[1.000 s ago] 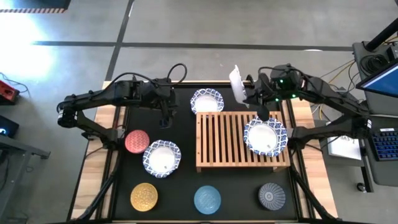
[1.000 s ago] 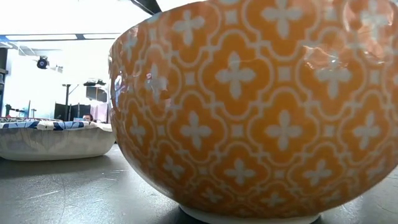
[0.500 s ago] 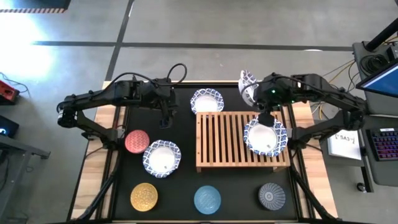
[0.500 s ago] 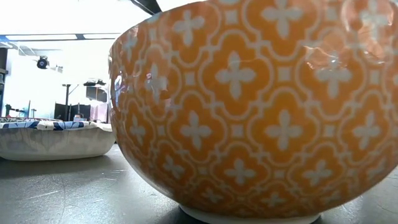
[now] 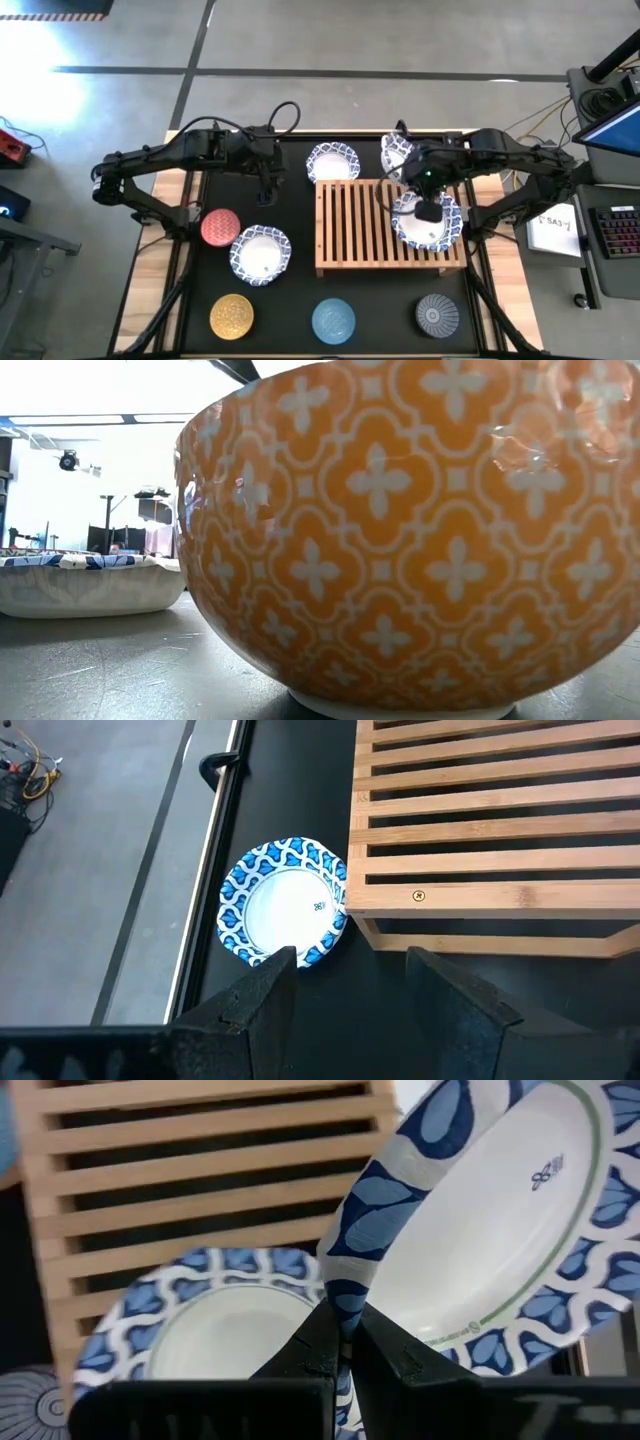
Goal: Place and stack bowls onto a shelf
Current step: Stack the top right big white and blue bowl on top of the big white and blue bowl
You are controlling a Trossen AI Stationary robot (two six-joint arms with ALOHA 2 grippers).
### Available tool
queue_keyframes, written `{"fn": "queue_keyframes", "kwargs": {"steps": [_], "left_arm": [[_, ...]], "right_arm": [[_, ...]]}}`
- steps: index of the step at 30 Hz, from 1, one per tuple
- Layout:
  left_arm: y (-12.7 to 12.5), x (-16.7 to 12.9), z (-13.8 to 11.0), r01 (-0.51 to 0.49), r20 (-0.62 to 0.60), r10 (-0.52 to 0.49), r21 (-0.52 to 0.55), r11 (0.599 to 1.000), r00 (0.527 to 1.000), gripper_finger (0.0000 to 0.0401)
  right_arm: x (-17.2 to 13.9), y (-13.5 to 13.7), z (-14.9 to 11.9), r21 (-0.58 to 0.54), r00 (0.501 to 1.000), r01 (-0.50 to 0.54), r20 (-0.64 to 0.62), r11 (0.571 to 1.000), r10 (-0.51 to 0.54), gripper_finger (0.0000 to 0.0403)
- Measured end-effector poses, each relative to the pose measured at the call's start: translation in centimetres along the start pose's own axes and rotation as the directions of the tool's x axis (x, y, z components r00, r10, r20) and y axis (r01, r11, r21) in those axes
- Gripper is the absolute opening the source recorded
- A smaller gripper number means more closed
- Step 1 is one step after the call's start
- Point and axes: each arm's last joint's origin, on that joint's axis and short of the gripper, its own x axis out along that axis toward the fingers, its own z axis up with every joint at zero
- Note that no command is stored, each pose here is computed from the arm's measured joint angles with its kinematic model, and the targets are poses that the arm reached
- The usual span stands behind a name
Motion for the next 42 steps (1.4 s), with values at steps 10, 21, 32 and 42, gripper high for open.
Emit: {"fn": "queue_keyframes", "kwargs": {"steps": [10, 21, 32, 42], "left_arm": [[0.0, 0.0, 0.0, 0.0, 0.0, 0.0, -0.058, 0.998, 1.0, 0.0174], [0.0, 0.0, 0.0, -0.002, 0.0, 0.002, -0.102, 0.995, 1.0, 0.0174], [-0.1, 0.3, -0.2, -0.001, -0.011, 0.0, -0.125, 0.992, 1.0, 0.0174], [-0.6, 1.8, -1.2, 0.0, -0.057, -0.009, -0.149, 0.989, 0.998, 0.0174]], "right_arm": [[-1.2, 2.9, -0.1, -0.134, 0.998, -0.051, 0.04, 0.99, 0.057, 0.0009], [-2.1, 6.2, -1.2, -0.299, 0.99, -0.116, 0.044, 0.947, 0.135, 0.0009], [-2.7, 9.1, -2.6, -0.553, 0.983, -0.136, 0.031, 0.822, 0.183, 0.0009], [-2.7, 8.5, -2.0, -0.803, 0.95, 0.31, 0.248, 0.51, -0.187, 0.0009]]}}
